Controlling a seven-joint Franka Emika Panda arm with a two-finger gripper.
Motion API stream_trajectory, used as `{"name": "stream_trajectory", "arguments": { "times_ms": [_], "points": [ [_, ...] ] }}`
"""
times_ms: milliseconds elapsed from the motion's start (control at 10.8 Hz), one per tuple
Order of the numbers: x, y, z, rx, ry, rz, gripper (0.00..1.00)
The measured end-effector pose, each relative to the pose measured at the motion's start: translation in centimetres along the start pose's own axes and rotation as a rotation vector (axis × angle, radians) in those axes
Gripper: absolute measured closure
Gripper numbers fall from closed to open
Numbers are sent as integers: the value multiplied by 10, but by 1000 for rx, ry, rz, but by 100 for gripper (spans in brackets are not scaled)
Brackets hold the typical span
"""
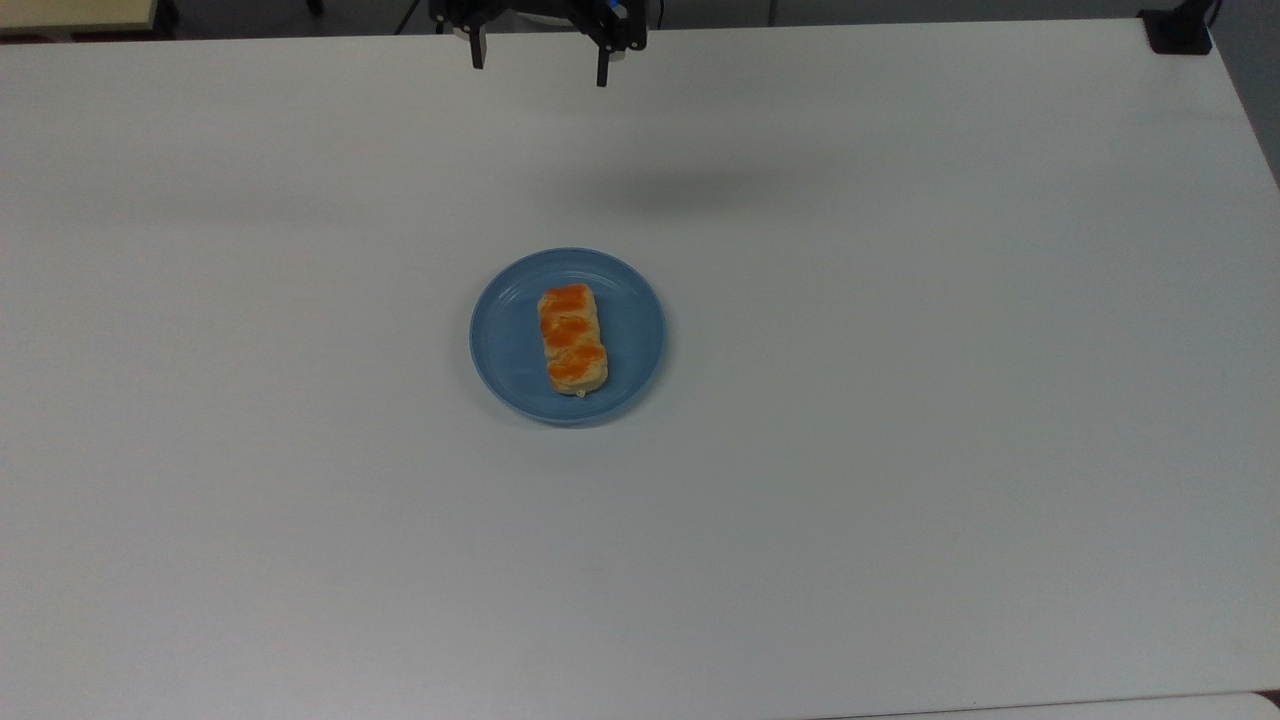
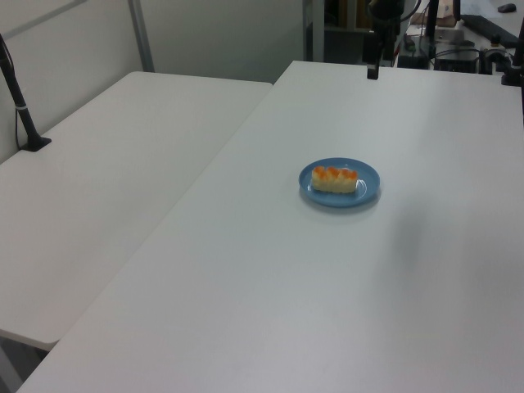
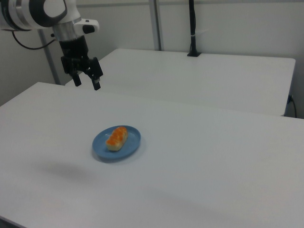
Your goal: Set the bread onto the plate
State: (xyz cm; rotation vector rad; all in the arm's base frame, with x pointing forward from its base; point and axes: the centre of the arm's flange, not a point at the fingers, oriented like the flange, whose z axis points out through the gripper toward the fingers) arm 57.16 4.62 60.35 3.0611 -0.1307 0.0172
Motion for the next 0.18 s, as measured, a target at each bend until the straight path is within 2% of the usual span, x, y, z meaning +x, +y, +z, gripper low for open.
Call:
{"name": "stream_trajectory", "arguments": {
  "times_ms": [185],
  "points": [
    [1, 6, 5, 0, -11, 11, 0]
  ]
}}
